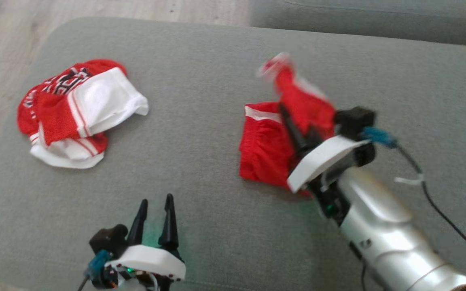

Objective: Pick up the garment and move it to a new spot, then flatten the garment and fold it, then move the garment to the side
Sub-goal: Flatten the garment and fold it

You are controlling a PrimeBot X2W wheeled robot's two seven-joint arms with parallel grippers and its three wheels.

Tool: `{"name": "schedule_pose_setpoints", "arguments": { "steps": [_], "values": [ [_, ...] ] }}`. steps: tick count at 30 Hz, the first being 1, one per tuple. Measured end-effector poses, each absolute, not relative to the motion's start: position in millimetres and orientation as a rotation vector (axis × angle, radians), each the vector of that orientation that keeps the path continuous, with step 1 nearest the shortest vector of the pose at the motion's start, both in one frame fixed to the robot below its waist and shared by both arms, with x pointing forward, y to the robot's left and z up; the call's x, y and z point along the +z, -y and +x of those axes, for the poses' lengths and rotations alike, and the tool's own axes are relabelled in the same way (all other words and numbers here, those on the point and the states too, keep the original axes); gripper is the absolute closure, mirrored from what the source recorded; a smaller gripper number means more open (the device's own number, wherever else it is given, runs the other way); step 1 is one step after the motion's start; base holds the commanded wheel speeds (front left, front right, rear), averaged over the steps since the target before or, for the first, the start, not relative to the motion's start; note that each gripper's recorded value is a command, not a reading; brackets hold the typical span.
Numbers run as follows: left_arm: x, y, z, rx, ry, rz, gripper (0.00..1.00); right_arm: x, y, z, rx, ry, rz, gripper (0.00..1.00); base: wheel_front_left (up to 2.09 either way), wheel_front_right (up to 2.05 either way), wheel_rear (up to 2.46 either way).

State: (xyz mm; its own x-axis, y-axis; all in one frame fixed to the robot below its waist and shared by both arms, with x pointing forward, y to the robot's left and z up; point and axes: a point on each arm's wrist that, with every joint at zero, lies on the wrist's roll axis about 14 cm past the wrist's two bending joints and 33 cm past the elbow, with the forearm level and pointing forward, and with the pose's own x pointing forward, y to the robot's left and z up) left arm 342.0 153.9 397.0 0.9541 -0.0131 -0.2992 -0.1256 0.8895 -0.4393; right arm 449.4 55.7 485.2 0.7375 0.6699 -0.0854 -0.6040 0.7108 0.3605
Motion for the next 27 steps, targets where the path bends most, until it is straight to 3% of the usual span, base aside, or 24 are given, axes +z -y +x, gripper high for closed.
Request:
{"name": "schedule_pose_setpoints", "arguments": {
  "steps": [1,2,3,10,16,22,27],
  "values": [
    [396.3,-155.9,339.6,0.067,-0.303,-0.475,0.00,479.4,-67.5,441.1,0.751,-0.245,0.303,1.00,0.00,0.00,0.00],
    [394.3,-156.3,336.6,0.068,-0.310,-0.473,0.00,474.0,-76.2,434.5,0.780,-0.269,0.287,0.58,0.00,0.00,0.00],
    [392.6,-157.2,333.8,0.070,-0.315,-0.473,0.00,467.6,-82.9,428.3,0.803,-0.298,0.273,0.00,0.00,0.00,0.00],
    [394.8,-164.4,335.5,0.081,-0.303,-0.443,0.00,459.1,-93.9,400.8,0.844,-0.329,0.340,0.00,0.00,0.00,0.00],
    [405.8,-164.6,348.1,0.063,-0.264,-0.398,0.00,465.5,-64.5,414.8,0.741,-0.281,0.369,0.00,0.00,0.00,0.00],
    [422.9,-155.6,364.2,0.011,-0.211,-0.313,0.00,483.1,28.8,455.1,0.472,-0.149,0.334,0.00,0.00,0.00,0.00],
    [438.1,-148.4,372.3,-0.028,-0.162,-0.237,0.00,467.5,94.2,441.2,0.282,-0.132,0.297,0.00,0.00,0.00,0.00]
  ]
}}
